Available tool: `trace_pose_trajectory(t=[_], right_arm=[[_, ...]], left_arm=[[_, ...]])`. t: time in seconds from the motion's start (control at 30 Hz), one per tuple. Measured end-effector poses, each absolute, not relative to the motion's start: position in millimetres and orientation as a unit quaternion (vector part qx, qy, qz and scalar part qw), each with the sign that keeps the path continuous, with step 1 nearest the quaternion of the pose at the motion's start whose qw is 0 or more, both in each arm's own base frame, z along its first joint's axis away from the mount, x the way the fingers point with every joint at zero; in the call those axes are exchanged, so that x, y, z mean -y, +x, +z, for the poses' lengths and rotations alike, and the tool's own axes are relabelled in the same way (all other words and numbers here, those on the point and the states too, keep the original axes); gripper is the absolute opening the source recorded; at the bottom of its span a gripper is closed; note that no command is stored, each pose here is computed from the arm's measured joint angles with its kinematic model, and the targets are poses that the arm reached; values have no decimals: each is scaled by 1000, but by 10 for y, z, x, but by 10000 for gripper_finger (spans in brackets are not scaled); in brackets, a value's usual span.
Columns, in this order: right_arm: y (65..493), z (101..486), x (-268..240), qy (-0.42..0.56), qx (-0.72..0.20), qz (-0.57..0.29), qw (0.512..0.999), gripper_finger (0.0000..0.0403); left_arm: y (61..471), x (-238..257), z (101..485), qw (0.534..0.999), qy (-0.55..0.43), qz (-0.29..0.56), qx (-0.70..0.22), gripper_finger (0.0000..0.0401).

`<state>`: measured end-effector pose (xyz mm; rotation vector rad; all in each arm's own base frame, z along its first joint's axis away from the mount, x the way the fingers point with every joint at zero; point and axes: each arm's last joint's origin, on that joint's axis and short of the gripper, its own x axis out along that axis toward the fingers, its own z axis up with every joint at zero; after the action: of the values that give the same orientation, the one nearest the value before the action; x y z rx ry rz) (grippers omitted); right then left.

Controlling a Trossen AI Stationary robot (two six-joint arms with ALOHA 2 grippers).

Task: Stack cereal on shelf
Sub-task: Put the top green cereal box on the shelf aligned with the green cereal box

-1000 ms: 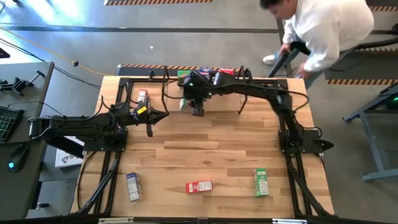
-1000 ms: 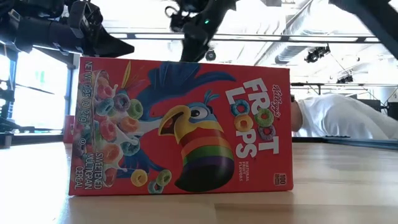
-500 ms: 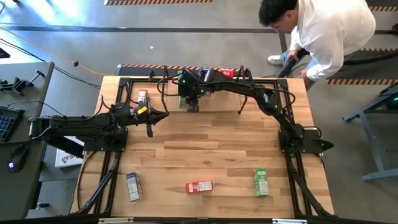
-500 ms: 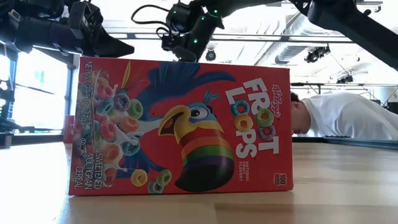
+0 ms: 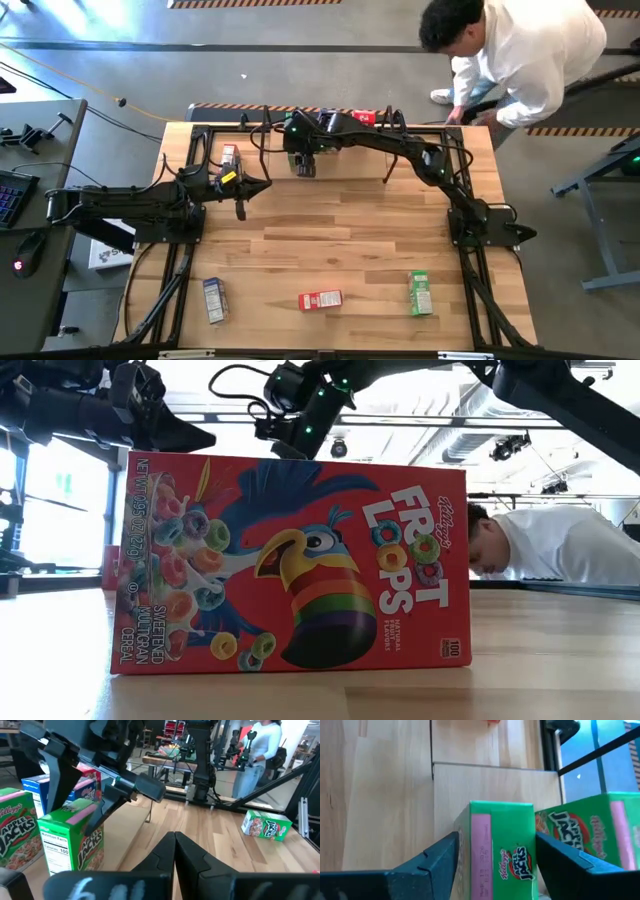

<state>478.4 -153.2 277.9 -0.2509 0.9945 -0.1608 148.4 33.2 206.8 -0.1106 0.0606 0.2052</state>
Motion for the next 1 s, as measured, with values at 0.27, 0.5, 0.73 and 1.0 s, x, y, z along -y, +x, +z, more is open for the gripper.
trace_pose_trajectory(t=[0.27,0.5,0.73,1.0], right_arm=[[4639,3178,1324,-126,-450,-73,881,231],[4397,3537,920,-143,-462,-57,874,180],[4332,3177,670,-133,-454,-29,881,24],[3774,2688,311,-110,-276,-71,952,10]], left_arm=[[1487,-322,2076,994,-50,99,-27,0],[1520,-233,2178,997,-26,68,-31,0],[1564,-76,2306,992,20,102,-64,0],[1698,125,2262,993,34,93,-69,12]])
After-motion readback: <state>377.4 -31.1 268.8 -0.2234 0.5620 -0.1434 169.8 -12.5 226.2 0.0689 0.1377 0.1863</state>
